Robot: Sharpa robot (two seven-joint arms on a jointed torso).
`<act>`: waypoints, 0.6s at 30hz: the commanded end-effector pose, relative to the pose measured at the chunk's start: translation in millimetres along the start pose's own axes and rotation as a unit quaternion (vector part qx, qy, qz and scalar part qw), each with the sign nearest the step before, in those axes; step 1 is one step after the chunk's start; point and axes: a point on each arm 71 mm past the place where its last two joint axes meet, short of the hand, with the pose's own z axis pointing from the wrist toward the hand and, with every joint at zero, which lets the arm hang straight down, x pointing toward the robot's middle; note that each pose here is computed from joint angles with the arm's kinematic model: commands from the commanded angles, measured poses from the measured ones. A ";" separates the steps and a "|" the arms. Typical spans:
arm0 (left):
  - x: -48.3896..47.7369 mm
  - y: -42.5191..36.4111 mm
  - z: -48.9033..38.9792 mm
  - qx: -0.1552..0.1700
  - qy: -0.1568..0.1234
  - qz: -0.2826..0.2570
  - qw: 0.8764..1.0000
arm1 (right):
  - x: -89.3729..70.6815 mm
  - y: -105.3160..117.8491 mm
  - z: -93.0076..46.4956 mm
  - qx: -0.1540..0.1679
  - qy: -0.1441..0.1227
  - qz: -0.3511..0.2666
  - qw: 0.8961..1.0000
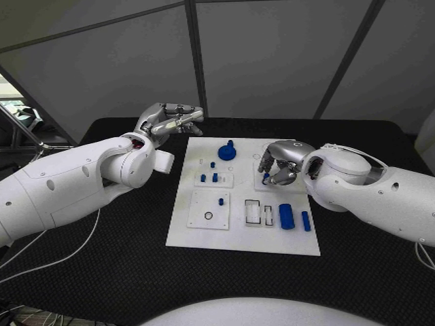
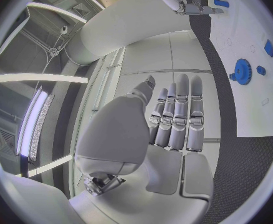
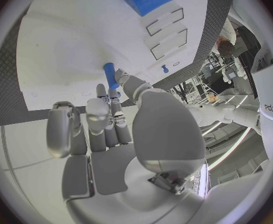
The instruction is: Assemble the parts on the task board
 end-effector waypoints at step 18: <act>0.2 -0.7 0.6 0.001 0.003 -0.003 1.000 | 2.9 -0.5 2.0 0.006 0.022 -0.012 1.000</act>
